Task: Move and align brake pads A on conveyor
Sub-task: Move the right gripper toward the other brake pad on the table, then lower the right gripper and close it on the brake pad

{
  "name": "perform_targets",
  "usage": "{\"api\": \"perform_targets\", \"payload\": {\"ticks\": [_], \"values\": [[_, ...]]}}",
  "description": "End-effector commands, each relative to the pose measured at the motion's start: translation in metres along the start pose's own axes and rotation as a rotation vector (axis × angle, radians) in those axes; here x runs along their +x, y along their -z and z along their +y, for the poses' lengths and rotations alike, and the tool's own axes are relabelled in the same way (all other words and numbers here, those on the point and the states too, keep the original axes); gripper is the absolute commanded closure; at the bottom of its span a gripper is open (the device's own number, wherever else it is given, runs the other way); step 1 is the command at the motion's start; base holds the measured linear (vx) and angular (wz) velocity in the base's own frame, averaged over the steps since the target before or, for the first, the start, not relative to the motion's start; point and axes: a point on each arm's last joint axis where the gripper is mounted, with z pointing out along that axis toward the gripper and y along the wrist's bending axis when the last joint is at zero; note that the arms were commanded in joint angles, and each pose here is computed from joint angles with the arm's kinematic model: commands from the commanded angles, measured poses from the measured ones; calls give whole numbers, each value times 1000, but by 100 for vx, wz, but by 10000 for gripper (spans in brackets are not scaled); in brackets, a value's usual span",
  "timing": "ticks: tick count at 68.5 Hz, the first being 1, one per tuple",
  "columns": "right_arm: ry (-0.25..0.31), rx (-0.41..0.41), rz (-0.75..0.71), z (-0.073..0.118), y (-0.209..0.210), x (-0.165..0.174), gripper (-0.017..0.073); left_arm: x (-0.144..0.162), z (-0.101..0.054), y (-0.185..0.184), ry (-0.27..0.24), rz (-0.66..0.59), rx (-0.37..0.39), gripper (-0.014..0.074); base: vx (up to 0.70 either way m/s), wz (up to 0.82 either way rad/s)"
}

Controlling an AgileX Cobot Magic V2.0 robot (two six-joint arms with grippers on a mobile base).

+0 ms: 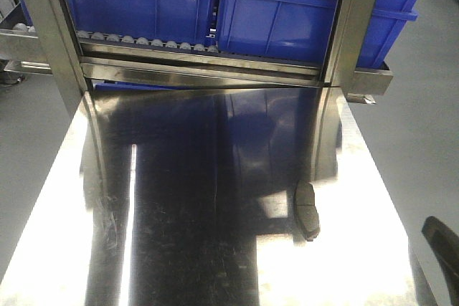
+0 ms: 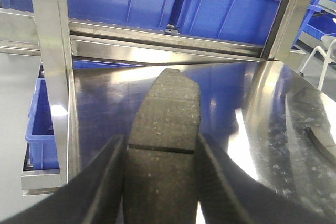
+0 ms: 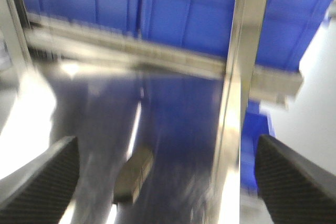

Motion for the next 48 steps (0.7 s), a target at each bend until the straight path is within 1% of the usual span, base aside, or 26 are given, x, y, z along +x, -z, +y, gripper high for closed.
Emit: {"api": "perform_targets", "payload": {"ticks": [1, 4, 11, 16, 25, 31, 48], "values": [[-6, 3, 56, 0, -18, -20, -62, -17, -3, 3, -4, -117, 21, 493, 0, 0], [-35, 7, 125, 0, -27, -27, -59, -17, -3, 3, -4, -117, 21, 493, 0, 0], [-126, 33, 310, 0, -57, -38, -54, -17, -3, 3, -4, -117, 21, 493, 0, 0], [-171, 61, 448, 0, -80, -42, -48, -17, -3, 3, -4, -117, 21, 493, 0, 0], [-170, 84, 631, 1, -121, -43, -33, -17, -3, 3, -4, -117, 21, 493, 0, 0], [-175, 88, 694, 2, -145, -42, -29, -17, -3, 3, -4, -117, 21, 493, 0, 0], [-225, 69, 765, 9, -198, -40, -29, -17, -3, 3, -4, -117, 21, 493, 0, 0]]}}
